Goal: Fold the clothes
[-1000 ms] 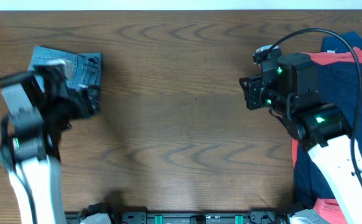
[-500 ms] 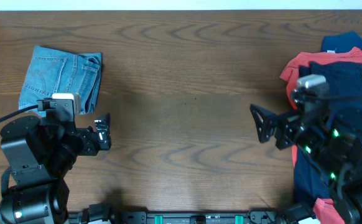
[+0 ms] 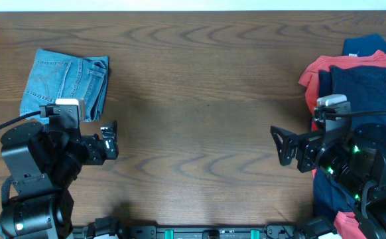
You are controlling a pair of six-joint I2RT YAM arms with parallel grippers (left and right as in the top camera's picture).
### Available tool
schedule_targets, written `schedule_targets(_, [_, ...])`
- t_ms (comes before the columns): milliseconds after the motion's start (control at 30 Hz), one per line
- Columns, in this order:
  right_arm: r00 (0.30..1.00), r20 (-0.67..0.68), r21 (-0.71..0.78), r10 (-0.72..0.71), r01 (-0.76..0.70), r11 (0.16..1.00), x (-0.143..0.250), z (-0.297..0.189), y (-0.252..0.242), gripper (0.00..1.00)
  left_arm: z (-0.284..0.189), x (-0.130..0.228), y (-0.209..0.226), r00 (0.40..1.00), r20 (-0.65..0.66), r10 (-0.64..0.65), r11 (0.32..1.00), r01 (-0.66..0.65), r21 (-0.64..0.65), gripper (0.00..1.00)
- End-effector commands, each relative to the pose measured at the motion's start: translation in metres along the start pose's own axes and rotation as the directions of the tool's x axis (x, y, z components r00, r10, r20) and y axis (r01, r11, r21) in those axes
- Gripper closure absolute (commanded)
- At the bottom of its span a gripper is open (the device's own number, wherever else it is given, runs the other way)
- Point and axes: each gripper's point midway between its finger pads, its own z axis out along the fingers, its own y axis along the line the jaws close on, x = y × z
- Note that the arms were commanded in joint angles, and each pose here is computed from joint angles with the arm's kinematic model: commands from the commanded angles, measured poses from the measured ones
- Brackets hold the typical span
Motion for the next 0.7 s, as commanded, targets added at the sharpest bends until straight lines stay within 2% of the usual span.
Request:
schedule_targets(0, [0.990,0.032,0.075,-0.136,0.134,0.988,-0.009,0.001,-0.012,0.01,-0.001,-0.001,0.001,1.000,0.000,0.025,1.000,-0.025,-0.008,0.02])
schedule_targets(100, [0.953,0.076,0.092,-0.293,0.286,0.954,-0.019,0.009,-0.013,0.01,-0.001,-0.001,0.001,1.000,0.000,0.025,1.000,-0.025,-0.008,0.02])
schedule_targets(167, [0.939,0.110,0.120,-0.327,0.314,0.942,-0.023,0.014,-0.019,0.01,-0.001,-0.001,0.001,1.000,0.000,0.025,1.000,-0.025,-0.008,0.02])
schedule_targets(367, [0.933,0.259,0.167,-0.249,0.211,0.963,-0.007,0.025,-0.045,0.01,-0.001,-0.001,0.001,1.000,0.000,0.024,1.000,-0.024,-0.008,0.02])
schedule_targets(667, [0.895,0.366,0.234,-0.254,0.176,0.956,0.048,0.028,-0.069,0.01,-0.001,-0.001,0.001,1.000,0.000,0.024,1.000,-0.024,-0.008,0.02])
